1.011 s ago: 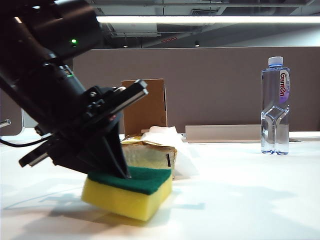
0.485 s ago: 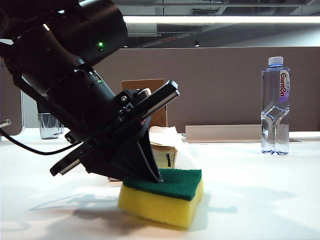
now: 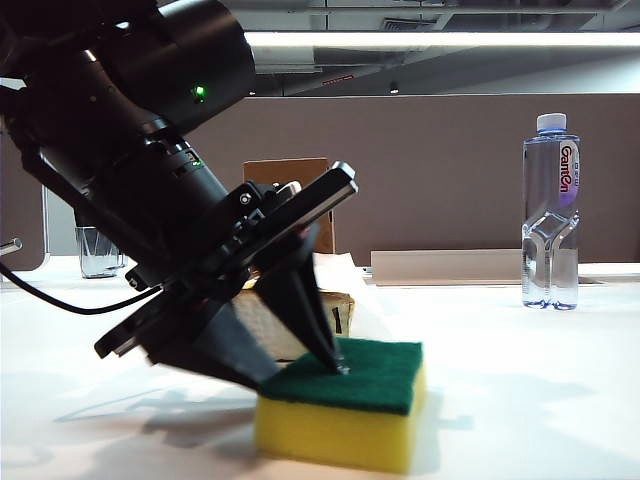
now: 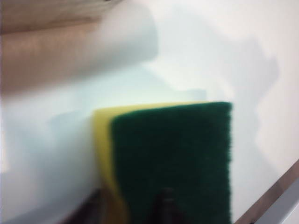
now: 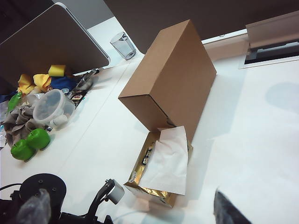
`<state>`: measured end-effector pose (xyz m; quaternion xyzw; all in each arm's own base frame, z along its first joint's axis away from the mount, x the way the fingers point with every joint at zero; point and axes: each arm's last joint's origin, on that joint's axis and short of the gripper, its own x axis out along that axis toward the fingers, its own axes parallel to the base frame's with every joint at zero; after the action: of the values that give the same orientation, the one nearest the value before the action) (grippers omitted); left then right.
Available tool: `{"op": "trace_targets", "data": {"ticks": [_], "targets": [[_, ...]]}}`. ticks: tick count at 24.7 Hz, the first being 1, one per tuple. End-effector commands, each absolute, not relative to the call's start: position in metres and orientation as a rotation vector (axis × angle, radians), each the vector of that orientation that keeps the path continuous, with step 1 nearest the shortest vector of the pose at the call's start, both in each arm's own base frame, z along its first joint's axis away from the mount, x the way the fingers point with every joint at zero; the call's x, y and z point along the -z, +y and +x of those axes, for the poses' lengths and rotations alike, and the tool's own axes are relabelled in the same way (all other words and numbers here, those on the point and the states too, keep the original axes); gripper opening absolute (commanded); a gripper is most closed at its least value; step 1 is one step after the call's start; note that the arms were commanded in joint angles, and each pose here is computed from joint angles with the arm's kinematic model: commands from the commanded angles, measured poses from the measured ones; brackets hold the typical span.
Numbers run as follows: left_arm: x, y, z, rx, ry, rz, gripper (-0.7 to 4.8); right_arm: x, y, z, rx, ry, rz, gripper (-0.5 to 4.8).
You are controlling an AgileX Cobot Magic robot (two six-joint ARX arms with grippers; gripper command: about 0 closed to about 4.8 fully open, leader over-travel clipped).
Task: Move the sponge from left to right to wipe the table, avoiding obstacles on the table, and finally reaching the bottle of mineral water.
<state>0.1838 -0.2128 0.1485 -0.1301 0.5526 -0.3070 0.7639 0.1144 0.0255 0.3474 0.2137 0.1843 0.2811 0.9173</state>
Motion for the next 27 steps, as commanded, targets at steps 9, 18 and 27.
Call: {"op": "trace_targets", "data": {"ticks": [9, 18, 27], "targets": [[-0.151, -0.213, 0.183, 0.674, 1.190, -0.285, 2.90, -0.350, 0.025, 0.113, -0.585, 0.363, 0.433, 4.72], [-0.180, -0.209, 0.182, 0.719, 1.098, -0.327, 2.97, -0.353, 0.025, 0.109, -0.595, 0.345, 0.430, 4.75], [-0.272, -0.176, 0.155, 0.829, 0.682, -0.378, 3.02, -0.367, 0.025, 0.093, -0.641, 0.378, 0.444, 4.79]]}}
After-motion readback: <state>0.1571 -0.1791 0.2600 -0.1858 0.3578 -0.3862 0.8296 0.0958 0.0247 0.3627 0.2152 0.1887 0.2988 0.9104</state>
